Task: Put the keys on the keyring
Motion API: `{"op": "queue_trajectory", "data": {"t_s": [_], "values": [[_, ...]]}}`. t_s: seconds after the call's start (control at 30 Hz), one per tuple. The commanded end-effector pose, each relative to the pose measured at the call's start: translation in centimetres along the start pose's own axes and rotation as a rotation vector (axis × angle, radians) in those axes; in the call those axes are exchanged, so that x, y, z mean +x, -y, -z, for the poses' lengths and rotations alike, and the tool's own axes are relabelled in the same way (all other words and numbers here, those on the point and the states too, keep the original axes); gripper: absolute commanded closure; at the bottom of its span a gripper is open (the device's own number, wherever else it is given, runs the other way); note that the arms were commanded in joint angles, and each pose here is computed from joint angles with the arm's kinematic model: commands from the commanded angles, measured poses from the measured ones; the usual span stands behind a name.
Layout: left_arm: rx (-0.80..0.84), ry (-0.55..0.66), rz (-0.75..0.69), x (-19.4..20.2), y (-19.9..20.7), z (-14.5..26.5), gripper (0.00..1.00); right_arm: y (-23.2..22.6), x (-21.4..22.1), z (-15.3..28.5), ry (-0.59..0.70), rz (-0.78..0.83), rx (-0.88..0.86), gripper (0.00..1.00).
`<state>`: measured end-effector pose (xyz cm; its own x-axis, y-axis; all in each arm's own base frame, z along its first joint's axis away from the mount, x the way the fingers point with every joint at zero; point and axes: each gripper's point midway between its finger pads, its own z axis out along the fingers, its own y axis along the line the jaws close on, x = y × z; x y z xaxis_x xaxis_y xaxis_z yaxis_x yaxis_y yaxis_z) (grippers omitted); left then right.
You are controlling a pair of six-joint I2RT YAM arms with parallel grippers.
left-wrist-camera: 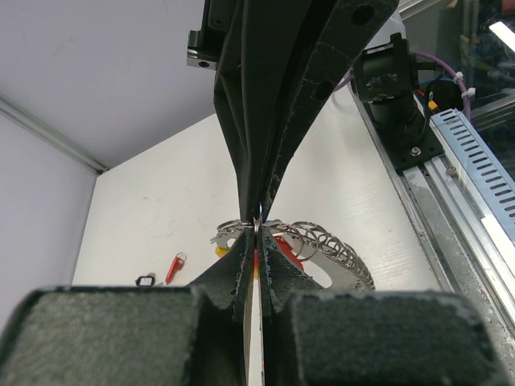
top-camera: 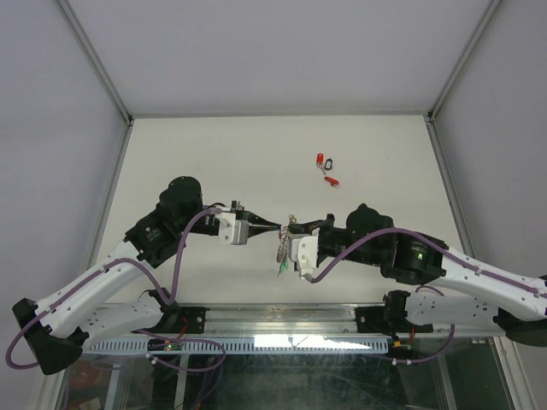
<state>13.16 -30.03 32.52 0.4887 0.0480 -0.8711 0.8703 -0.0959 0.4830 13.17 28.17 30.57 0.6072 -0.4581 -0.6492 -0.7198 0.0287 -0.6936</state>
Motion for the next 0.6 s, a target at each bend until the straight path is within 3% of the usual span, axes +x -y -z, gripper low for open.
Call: {"op": "queue_trajectory", "data": {"t_s": [0.0,0.57], "values": [[-0.030,0.026,-0.032,-0.97,-0.70,0.28,1.00,1.90,-1.92,0.76,0.070,-0.002,0.076,1.00],[-0.030,0.013,-0.021,-0.31,-0.69,0.05,1.00,2.13,-2.86,0.95,0.107,-0.010,0.079,1.00]]}}
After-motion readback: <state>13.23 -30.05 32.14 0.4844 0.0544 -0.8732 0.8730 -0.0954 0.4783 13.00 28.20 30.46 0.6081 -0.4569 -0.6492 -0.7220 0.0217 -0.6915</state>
